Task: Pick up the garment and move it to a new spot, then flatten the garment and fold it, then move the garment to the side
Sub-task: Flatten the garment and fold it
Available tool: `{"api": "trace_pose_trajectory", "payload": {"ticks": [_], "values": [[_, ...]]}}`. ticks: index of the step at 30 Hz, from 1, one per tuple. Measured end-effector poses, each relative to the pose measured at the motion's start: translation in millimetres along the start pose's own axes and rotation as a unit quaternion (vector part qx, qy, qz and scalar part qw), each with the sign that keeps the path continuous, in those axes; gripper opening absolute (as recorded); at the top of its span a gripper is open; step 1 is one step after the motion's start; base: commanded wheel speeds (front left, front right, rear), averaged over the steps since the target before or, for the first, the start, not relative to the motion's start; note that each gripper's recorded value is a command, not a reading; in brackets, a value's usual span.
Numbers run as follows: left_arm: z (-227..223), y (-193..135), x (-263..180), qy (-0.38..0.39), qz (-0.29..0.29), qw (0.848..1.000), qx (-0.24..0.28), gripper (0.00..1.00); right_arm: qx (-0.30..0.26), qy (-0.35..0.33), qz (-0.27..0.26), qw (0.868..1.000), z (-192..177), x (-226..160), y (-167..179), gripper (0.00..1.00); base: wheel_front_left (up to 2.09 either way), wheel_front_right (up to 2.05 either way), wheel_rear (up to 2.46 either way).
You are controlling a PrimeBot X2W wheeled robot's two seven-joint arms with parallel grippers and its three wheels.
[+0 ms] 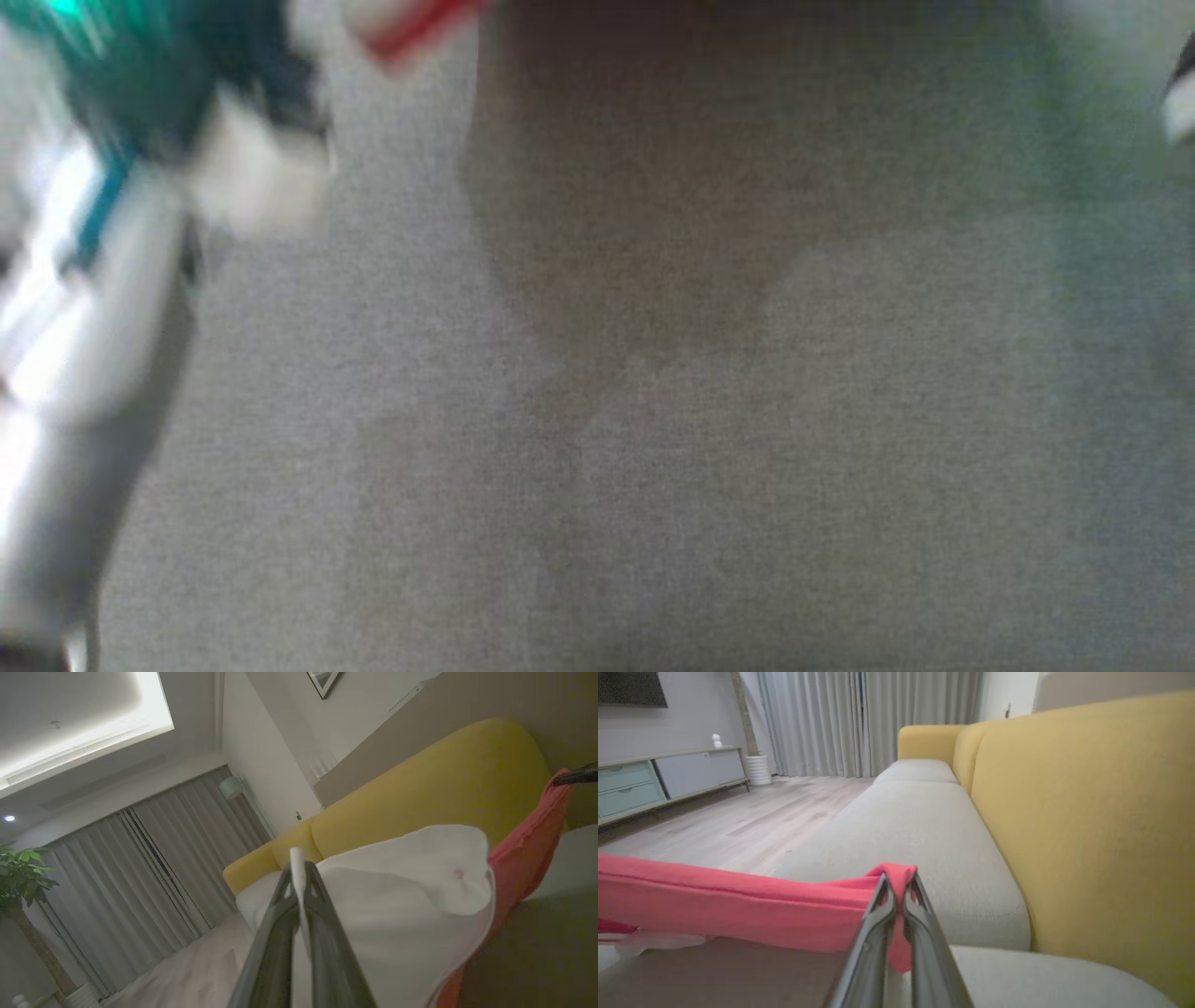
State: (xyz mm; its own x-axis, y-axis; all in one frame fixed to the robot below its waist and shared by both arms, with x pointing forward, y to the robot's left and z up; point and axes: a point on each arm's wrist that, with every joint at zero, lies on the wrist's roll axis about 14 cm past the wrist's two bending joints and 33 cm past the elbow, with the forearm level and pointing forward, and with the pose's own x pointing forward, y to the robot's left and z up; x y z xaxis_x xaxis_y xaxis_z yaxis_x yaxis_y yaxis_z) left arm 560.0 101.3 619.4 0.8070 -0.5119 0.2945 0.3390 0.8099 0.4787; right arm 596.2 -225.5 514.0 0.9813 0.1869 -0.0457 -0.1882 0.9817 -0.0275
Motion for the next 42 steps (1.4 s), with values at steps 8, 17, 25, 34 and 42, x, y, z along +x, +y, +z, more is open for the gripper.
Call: {"api": "trace_pose_trajectory", "payload": {"ticks": [8, 17, 25, 34, 42], "values": [[-15.2, -57.6, -113.6, 0.087, 0.007, 0.993, -0.082, 0.00, 0.052, 0.067, -0.024, 0.996, -49.9, -85.7, -2.7, 0.00, 0.00, 0.00, 0.00], [-2.2, -104.4, -195.9, 0.141, 0.025, 0.978, -0.154, 0.00, 0.088, 0.109, -0.038, 0.989, -83.1, -171.7, 6.9, 0.00, 0.00, 0.00, 0.00], [-5.3, -129.5, -235.8, 0.181, 0.023, 0.966, -0.182, 0.00, 0.116, 0.141, -0.051, 0.982, -111.0, -221.8, 19.2, 0.00, 0.00, 0.00, 0.00], [-19.0, -130.6, -221.1, 0.188, 0.025, 0.962, -0.196, 0.00, 0.112, 0.160, -0.057, 0.979, -116.9, -217.7, 21.8, 0.00, 0.00, 0.00, 0.00], [-30.8, -107.1, -159.9, 0.150, 0.024, 0.973, -0.172, 0.00, 0.111, 0.165, -0.051, 0.979, -116.9, -172.6, 26.6, 0.00, 0.00, 0.00, 0.00]]}}
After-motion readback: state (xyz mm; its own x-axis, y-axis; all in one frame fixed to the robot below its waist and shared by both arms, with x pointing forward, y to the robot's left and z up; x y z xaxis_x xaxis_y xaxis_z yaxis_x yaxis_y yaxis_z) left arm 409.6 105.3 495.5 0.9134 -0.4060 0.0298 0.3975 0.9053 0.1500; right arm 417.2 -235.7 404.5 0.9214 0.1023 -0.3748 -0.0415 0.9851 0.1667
